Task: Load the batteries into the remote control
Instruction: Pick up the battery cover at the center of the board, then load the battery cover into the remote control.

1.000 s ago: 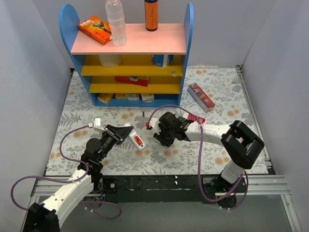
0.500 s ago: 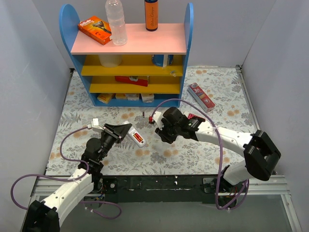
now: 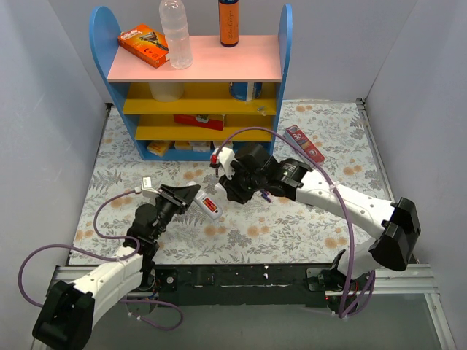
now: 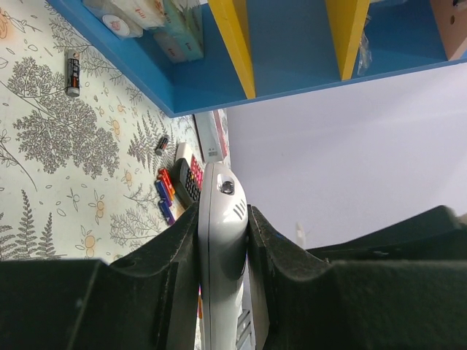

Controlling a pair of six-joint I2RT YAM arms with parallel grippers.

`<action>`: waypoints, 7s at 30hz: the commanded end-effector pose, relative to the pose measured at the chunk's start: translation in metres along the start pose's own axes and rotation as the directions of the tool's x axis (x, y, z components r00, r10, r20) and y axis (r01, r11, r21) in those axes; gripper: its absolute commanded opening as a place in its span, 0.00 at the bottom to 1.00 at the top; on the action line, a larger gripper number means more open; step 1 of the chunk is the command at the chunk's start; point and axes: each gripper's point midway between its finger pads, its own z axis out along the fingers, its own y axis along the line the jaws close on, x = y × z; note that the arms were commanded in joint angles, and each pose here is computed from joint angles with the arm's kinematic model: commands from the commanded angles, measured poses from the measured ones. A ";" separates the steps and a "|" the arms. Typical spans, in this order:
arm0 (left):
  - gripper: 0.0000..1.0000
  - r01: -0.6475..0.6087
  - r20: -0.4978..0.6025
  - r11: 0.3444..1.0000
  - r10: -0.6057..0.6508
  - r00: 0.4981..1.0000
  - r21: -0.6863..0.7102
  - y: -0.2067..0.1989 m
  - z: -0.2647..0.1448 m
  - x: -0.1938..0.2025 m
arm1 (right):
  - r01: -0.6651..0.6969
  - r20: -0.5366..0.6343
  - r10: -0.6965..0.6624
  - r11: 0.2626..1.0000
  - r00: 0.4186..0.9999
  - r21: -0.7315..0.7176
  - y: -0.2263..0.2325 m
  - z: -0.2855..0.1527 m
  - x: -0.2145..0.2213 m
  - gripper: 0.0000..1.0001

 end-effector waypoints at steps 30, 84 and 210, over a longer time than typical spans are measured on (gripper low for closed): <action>0.00 -0.066 0.063 0.996 0.070 0.996 -0.053 0.042 -0.015 -0.003 | -0.019 -0.185 0.017 1.000 0.983 -0.006 0.036 0.029 -0.036 0.26; 0.00 -0.054 0.072 0.997 0.057 0.996 -0.050 0.035 -0.014 -0.006 | -0.026 -0.177 0.027 1.000 0.984 0.008 0.047 0.044 -0.049 0.25; 0.04 -0.076 -0.060 0.970 0.092 0.994 0.229 -0.059 -0.025 0.008 | -0.173 0.409 0.309 0.926 0.859 -0.336 0.036 -0.012 -0.066 0.84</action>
